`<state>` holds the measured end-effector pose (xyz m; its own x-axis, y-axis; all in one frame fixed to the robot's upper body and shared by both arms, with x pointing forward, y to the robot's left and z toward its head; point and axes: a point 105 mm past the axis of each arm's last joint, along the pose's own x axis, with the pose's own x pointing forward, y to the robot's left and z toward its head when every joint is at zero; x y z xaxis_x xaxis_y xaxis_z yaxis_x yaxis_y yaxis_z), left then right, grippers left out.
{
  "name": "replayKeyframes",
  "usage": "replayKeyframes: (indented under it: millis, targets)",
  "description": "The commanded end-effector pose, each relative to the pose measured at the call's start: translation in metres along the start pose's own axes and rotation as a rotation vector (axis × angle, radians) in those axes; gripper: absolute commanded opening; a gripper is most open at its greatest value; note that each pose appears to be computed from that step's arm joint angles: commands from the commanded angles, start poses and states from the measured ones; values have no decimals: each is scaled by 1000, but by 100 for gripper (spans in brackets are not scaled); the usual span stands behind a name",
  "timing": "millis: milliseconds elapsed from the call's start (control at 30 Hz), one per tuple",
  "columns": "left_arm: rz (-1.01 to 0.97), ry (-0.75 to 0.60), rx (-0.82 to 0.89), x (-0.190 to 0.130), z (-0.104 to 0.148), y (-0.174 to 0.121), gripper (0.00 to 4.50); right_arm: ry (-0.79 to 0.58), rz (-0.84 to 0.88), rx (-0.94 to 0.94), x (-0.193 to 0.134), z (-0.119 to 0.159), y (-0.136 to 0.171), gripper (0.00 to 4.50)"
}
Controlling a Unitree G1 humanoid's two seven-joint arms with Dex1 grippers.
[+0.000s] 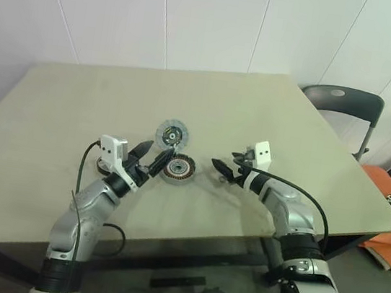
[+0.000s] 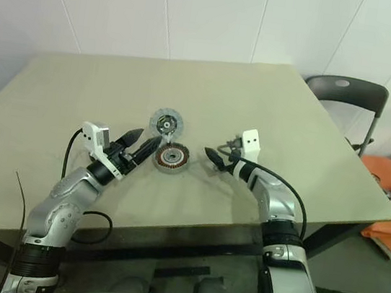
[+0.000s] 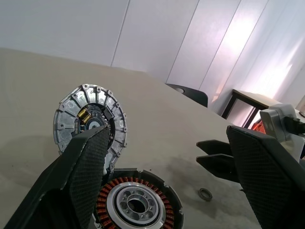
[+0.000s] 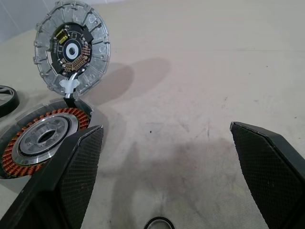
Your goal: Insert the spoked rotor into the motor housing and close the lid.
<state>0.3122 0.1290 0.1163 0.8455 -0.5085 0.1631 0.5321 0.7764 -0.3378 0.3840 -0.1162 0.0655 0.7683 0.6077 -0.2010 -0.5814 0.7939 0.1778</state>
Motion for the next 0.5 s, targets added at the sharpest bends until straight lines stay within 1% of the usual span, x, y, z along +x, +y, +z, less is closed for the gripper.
replayKeyframes:
  millis: [33,500]
  targets:
    - [-14,-49,31,5,13,-3,418,-51,15,-39,4,20,2,444]
    - [-6,-54,34,5,15,-2,418,-49,17,-43,6,21,2,444]
